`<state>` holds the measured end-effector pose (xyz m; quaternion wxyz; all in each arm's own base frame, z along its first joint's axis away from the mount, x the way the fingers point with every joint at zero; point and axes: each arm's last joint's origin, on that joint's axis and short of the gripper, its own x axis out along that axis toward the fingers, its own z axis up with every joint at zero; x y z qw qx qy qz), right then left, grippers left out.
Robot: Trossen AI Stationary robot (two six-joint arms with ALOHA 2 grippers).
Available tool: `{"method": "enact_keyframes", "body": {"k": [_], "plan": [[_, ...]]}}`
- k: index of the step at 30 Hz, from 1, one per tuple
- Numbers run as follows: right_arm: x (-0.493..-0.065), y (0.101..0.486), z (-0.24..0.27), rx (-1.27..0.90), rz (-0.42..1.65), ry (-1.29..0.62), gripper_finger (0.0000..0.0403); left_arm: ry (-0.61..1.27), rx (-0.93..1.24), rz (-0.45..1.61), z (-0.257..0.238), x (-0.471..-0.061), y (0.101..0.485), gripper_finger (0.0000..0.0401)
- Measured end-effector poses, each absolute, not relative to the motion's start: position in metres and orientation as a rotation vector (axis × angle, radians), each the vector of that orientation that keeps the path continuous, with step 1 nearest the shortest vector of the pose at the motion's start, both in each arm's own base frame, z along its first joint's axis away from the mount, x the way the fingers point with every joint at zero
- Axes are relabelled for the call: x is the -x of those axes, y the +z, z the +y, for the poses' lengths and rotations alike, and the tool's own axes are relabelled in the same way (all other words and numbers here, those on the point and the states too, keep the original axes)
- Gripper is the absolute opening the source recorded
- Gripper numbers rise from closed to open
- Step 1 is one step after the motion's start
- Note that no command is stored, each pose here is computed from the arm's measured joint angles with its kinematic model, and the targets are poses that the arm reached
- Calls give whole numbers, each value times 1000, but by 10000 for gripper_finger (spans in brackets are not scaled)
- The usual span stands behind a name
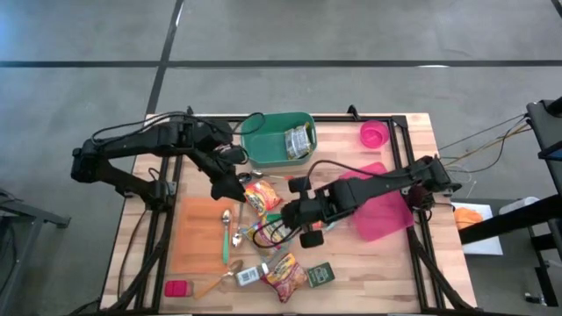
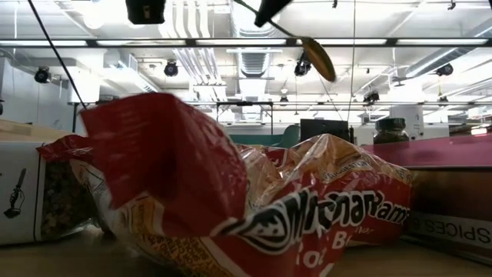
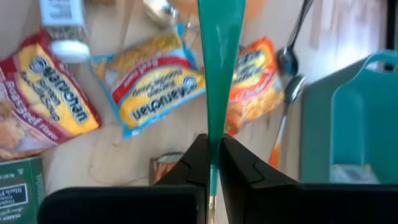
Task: Pick & Place Food Item
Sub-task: Put the green spoon into the orange bin
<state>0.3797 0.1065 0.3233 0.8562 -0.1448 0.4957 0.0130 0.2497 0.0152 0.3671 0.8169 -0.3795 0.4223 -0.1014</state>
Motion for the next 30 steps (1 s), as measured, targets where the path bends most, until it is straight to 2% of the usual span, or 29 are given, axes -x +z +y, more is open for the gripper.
{"method": "enact_keyframes", "body": {"k": [6,14,30], "plan": [[-380,340,105,332,1001,49,11,-243,814,912,12,-266,358,257],[-377,340,103,351,1039,56,11,-363,867,828,11,-280,364,257],[-383,343,77,425,1044,26,11,-297,1021,930,12,-318,330,257]]}}
